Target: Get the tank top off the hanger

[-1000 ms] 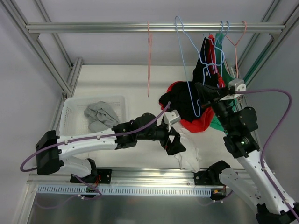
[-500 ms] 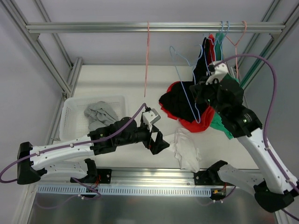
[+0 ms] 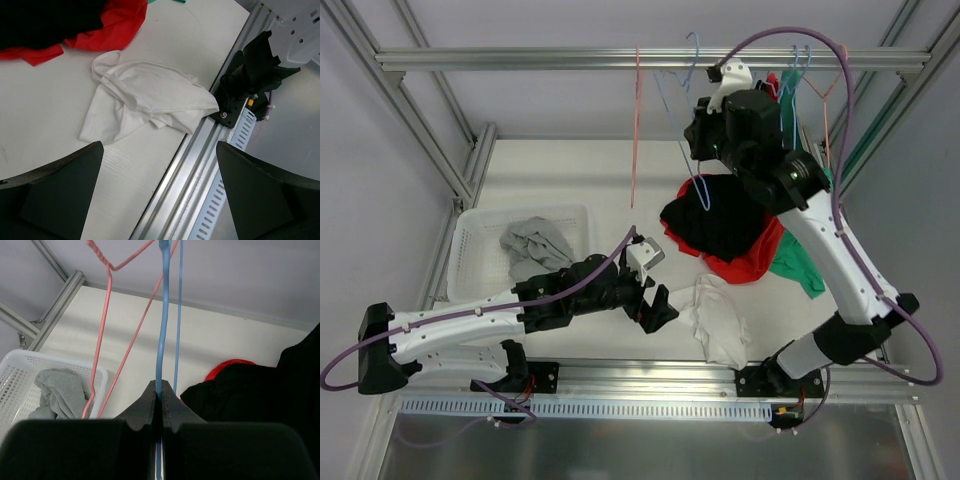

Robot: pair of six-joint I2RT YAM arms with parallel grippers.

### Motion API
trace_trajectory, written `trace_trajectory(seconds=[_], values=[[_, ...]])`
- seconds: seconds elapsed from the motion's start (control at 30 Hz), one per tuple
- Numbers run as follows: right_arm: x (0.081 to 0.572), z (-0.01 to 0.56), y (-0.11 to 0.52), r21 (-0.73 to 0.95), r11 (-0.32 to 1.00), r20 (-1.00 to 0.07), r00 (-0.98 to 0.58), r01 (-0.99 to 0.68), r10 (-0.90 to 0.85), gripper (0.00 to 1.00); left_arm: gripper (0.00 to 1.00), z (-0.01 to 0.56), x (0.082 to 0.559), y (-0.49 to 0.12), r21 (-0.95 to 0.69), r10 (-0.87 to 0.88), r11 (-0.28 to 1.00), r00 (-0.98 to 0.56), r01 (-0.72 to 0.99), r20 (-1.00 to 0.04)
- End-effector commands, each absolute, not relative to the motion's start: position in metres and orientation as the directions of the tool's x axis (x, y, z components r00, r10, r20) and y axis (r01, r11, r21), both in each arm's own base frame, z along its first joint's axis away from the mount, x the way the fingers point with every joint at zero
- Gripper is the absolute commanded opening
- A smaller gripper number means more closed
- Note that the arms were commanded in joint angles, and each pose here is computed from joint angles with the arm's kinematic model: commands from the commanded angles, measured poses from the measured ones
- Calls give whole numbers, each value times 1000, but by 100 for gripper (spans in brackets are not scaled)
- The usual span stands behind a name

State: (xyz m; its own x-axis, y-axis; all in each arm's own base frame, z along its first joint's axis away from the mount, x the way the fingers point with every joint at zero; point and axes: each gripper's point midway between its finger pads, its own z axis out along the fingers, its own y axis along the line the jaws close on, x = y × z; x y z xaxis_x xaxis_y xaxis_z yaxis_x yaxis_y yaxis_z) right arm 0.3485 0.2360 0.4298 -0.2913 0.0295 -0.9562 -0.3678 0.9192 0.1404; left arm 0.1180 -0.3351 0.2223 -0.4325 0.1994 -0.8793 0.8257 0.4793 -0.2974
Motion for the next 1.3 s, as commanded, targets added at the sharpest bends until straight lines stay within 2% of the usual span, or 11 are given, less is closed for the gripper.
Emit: trace_trajectory(seconds=[0.0,0.43,0.5,0.53,0.57,0.63,0.7,0.8,0.83,1.0,1.27], values=[[375,423,252,111,932,-949,-314,-345,-3,0,99,214,117,-337,-316,202,496,-461,809,-864],[385,382,285,125,934,-917,-397,-334,-19,1,99,199,119,-333,-320,208,531,-487,784,-848],[379,386,284,141,927,-917,-399,-349,-11,18,98,199,121,-334,-319,204,538,-488,780,-849],[376,384,282,142,926,-915,-403,-350,-12,35,99,196,122,-336,-317,208,546,-492,776,-845],[368,395,276,150,922,-922,-387,-356,1,38,99,194,123,-337,-317,208,551,-495,772,-844],[359,393,265,138,927,-923,-385,-350,-8,55,99,189,127,-345,-313,219,558,-500,768,-838],[338,413,240,137,932,-939,-343,-336,14,61,99,186,129,-355,-316,225,557,-506,768,-833],[308,420,193,113,955,-955,-295,-274,29,83,99,170,129,-376,-320,269,546,-524,774,-808],[299,420,181,108,960,-958,-284,-260,31,97,99,158,131,-386,-312,291,547,-526,776,-799],[244,410,102,71,987,-971,-235,-145,35,99,99,126,132,-433,-288,371,541,-531,791,-762],[164,391,60,112,957,-972,-230,-268,50,99,99,85,146,-481,-210,436,577,-516,789,-737]])
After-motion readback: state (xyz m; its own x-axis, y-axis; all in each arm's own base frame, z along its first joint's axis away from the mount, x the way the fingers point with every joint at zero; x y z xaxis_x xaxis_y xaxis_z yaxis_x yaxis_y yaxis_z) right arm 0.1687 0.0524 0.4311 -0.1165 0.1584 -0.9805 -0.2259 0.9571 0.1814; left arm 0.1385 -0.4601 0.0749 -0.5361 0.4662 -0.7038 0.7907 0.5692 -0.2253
